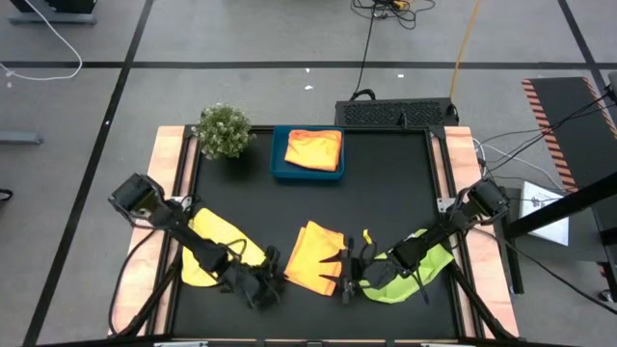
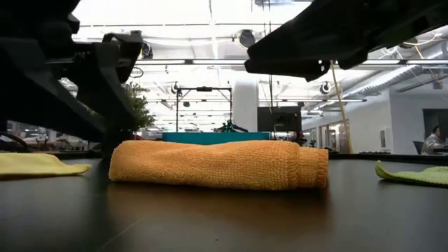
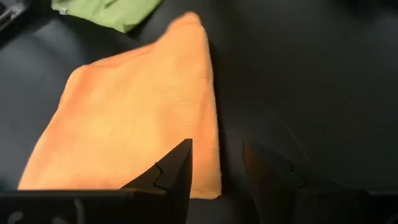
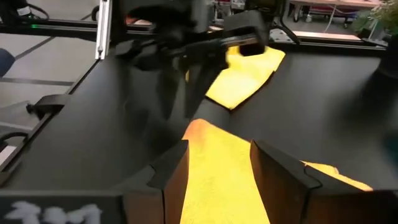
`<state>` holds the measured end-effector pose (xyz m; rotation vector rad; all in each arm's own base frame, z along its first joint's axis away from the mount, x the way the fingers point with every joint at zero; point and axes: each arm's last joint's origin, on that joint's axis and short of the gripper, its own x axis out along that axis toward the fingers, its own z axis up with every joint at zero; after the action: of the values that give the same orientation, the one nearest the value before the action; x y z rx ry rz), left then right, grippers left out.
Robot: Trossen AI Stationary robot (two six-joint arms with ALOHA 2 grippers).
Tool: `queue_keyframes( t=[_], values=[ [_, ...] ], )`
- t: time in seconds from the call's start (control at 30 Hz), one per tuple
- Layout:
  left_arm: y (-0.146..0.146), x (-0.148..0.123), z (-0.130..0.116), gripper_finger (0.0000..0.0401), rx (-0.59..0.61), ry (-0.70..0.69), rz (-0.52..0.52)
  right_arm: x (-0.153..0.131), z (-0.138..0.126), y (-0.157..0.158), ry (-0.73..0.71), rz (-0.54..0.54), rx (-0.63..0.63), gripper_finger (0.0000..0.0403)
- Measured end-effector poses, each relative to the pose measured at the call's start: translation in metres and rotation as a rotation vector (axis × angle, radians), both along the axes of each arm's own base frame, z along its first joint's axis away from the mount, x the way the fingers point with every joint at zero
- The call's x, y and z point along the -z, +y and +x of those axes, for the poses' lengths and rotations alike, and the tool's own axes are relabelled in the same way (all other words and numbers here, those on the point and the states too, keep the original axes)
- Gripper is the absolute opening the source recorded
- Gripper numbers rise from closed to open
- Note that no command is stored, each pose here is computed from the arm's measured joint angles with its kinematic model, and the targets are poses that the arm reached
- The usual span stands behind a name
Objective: Fold microfiber towels
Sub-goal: Put the orange microfiber towel into the blue bin
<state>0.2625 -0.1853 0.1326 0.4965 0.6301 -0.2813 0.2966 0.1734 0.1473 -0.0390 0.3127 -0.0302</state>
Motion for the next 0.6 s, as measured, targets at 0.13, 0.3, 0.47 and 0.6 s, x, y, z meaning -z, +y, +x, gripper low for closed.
queue_keyframes(
  t=[0.13, 0.3, 0.47, 0.6],
  values=[
    [-0.016, 0.000, 0.012, 0.0143, -0.015, 0.072, 0.120, 0.000, 0.001, -0.001, -0.001, 0.002, 0.003, 0.0162],
    [-0.025, 0.000, 0.022, 0.0152, -0.065, 0.155, 0.193, 0.000, 0.001, 0.000, -0.001, 0.003, 0.003, 0.0162],
    [-0.036, -0.004, 0.031, 0.0206, -0.090, 0.174, 0.257, 0.000, 0.001, 0.000, 0.000, 0.003, 0.003, 0.0162],
    [-0.047, -0.011, 0.037, 0.0262, -0.078, 0.120, 0.332, 0.000, 0.001, 0.000, 0.000, 0.003, 0.003, 0.0162]
  ],
)
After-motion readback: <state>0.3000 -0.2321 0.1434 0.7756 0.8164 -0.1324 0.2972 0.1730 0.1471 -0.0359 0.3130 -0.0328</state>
